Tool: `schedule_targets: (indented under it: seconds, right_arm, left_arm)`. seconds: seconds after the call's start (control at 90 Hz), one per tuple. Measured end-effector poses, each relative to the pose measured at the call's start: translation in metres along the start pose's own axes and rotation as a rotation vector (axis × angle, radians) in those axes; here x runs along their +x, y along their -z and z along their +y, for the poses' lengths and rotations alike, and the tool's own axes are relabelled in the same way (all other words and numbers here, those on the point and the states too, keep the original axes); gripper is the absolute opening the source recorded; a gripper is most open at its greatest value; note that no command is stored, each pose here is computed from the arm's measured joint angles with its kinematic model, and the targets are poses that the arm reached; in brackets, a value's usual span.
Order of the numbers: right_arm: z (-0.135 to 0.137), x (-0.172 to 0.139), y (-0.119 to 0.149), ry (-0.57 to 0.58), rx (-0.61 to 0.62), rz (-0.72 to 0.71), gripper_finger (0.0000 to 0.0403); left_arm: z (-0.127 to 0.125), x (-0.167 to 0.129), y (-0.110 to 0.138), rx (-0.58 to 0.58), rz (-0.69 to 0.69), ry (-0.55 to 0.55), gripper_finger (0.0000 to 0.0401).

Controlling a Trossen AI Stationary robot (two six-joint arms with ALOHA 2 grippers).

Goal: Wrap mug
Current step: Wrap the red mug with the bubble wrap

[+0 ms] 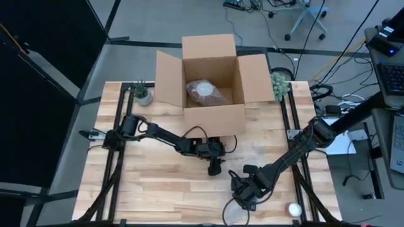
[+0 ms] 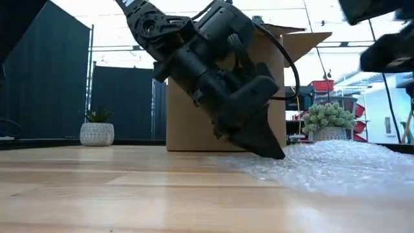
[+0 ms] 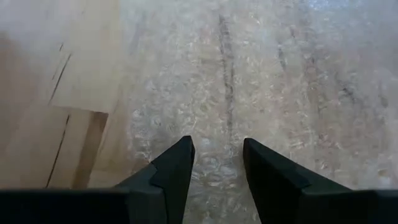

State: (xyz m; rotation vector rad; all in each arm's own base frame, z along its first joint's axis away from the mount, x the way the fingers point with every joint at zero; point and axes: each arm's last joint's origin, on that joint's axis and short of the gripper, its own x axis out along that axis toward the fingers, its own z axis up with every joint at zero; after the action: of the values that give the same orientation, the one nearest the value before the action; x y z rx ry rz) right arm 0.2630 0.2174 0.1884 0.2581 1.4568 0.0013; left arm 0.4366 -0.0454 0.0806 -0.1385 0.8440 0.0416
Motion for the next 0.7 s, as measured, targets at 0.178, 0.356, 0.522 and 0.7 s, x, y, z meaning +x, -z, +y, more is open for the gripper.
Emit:
schedule_targets:
  seconds: [0.178,0.356,0.522,0.7]
  right_arm:
    - [0.008,0.001,0.009,-0.003,0.051,0.003,0.001]
    - [0.008,0.001,0.008,0.003,0.182,-0.017,0.0035]
    - [0.006,0.001,0.006,0.007,0.278,-0.029,0.0074]
    - [0.006,0.0,0.006,0.009,0.282,-0.033,0.0114]
  left_arm:
    - [0.0,0.0,0.0,-0.011,-0.003,-0.003,0.0136]
    - [-0.001,-0.007,-0.006,-0.04,-0.027,0.02,0.0136]
    - [-0.01,-0.026,-0.016,-0.063,-0.038,0.06,0.0136]
    - [-0.02,-0.055,-0.03,-0.037,-0.066,0.081,0.0136]
